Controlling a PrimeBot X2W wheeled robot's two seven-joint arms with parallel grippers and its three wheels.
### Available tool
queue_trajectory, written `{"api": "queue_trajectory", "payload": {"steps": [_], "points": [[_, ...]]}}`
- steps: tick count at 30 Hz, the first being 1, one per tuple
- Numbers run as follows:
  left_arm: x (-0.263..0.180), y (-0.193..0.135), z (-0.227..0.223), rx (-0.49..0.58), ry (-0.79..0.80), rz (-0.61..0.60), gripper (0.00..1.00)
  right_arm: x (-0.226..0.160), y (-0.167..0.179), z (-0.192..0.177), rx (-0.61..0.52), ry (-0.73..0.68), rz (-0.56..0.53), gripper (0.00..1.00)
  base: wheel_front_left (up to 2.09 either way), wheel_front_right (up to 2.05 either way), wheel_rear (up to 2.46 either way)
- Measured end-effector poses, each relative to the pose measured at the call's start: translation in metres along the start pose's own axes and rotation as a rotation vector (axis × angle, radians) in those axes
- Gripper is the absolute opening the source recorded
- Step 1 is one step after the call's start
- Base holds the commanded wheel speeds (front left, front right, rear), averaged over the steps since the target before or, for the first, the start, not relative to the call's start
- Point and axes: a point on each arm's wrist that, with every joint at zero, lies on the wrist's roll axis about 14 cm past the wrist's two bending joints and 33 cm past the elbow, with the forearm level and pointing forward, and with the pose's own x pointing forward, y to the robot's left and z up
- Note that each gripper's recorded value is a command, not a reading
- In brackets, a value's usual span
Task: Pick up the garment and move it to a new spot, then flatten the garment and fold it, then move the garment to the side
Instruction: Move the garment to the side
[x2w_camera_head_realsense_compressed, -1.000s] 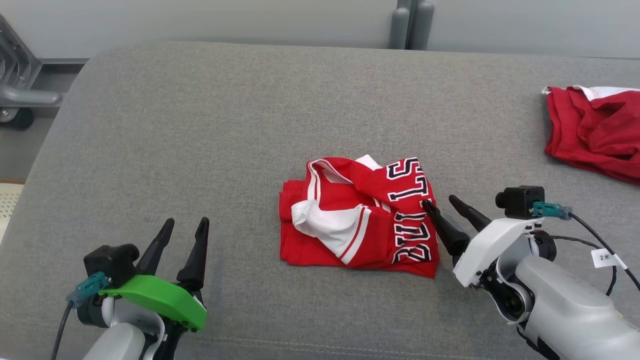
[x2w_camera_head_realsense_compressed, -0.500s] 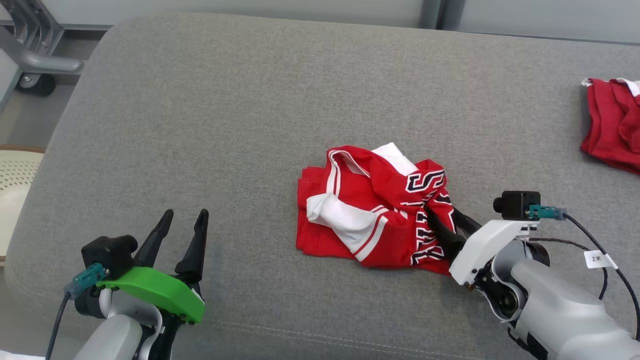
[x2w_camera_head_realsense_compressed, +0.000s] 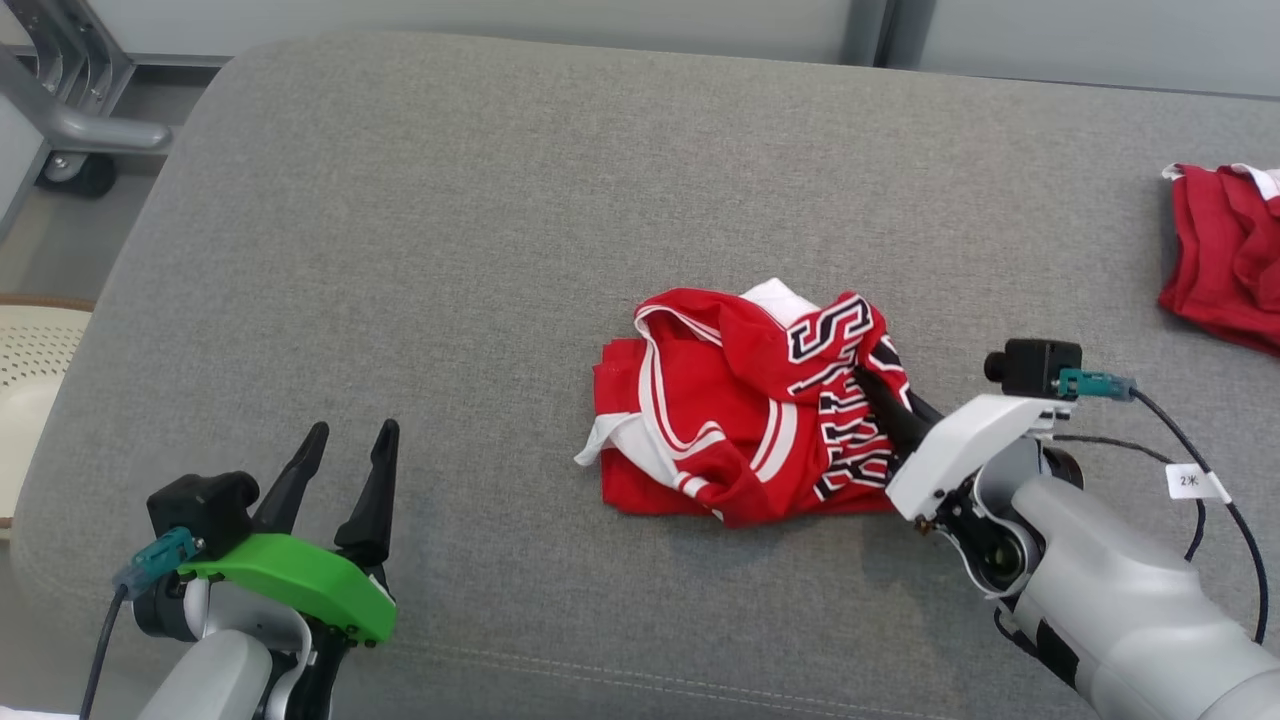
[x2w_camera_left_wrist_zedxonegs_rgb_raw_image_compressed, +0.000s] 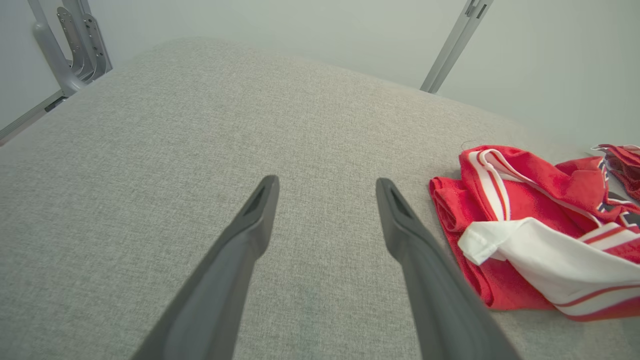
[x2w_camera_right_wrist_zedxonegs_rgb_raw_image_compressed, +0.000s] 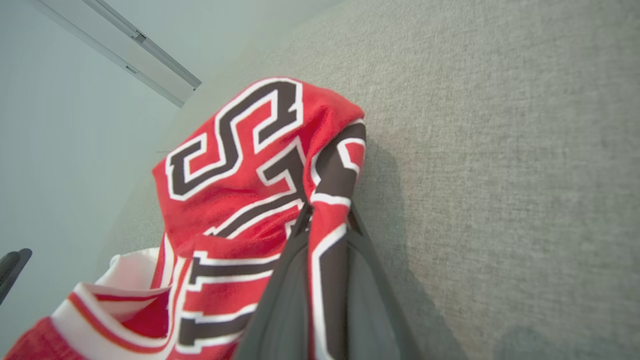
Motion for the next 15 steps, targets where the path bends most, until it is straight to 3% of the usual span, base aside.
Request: {"api": "queue_trajectory", "payload": {"steps": [6, 15], "points": [[0.004, -0.008, 0.003, 0.0, -0.01, -0.026, 1.0, -0.001, 0.006, 0.047, -0.001, -0.123, 0.015, 0.0, 0.0, 0.0, 0.0], [0.011, -0.026, 0.003, 0.0, -0.009, -0.082, 1.0, -0.022, -0.008, 0.068, 0.017, -0.189, -0.022, 0.0, 0.0, 0.0, 0.0]]}}
